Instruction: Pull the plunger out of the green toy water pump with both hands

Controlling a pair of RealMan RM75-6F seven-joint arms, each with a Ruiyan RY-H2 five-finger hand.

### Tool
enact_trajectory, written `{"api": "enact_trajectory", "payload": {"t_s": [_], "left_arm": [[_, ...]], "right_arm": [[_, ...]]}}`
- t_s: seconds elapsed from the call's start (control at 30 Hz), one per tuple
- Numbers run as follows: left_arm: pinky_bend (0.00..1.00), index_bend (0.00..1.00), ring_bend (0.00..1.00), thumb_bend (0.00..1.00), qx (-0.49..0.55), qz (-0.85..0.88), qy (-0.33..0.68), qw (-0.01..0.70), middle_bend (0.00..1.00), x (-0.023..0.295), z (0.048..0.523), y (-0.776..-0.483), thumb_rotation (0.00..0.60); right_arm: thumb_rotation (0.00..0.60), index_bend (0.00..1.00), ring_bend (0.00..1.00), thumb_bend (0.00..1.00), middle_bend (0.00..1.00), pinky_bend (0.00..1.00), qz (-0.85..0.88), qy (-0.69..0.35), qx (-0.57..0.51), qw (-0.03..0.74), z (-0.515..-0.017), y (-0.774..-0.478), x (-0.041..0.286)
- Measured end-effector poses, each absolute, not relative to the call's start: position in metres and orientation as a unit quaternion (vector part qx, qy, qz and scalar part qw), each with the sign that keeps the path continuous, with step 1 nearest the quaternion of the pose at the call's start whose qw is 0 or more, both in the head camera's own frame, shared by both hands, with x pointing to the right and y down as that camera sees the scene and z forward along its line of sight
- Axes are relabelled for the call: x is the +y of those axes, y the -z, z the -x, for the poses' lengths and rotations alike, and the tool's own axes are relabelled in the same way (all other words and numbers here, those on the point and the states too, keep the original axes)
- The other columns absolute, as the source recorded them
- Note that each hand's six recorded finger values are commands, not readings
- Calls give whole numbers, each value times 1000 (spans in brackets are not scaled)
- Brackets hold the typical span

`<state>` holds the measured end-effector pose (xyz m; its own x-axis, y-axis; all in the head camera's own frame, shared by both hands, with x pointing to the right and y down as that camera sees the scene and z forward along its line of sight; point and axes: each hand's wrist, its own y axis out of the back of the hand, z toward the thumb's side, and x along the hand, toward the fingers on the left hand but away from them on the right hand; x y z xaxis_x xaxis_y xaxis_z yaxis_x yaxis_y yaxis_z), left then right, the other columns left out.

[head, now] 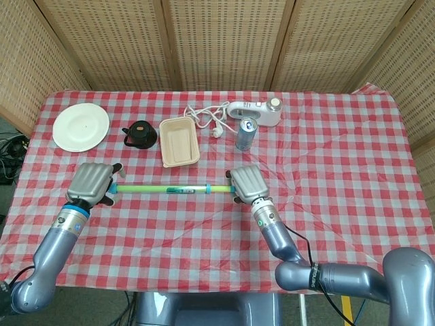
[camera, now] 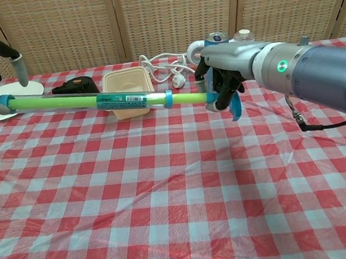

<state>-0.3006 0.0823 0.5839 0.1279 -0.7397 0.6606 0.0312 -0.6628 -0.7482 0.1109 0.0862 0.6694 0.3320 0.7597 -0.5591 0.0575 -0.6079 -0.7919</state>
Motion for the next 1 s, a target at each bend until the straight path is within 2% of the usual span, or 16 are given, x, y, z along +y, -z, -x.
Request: {"api": "enact_trajectory", "payload": {"t_s": [0.47, 0.73, 1.0], "left_arm": [[696, 434, 801, 220, 253, 680, 610, 318, 861, 83, 291, -598, 600], [696, 614, 801, 442, 257, 682, 605, 319, 861, 83, 283, -600, 600], [696, 659, 801, 455, 259, 680, 607, 319, 861, 85, 285, -601, 600]], "right_arm": [[600, 822, 1000, 562, 1000, 691, 744, -504, -275, 343, -109, -668, 89], [600, 822, 1000, 563, 1000, 691, 742, -504, -275, 345, -109, -667, 89], [600, 822, 1000, 563, 1000, 691, 741, -506, -276, 345, -112, -667, 89]]}}
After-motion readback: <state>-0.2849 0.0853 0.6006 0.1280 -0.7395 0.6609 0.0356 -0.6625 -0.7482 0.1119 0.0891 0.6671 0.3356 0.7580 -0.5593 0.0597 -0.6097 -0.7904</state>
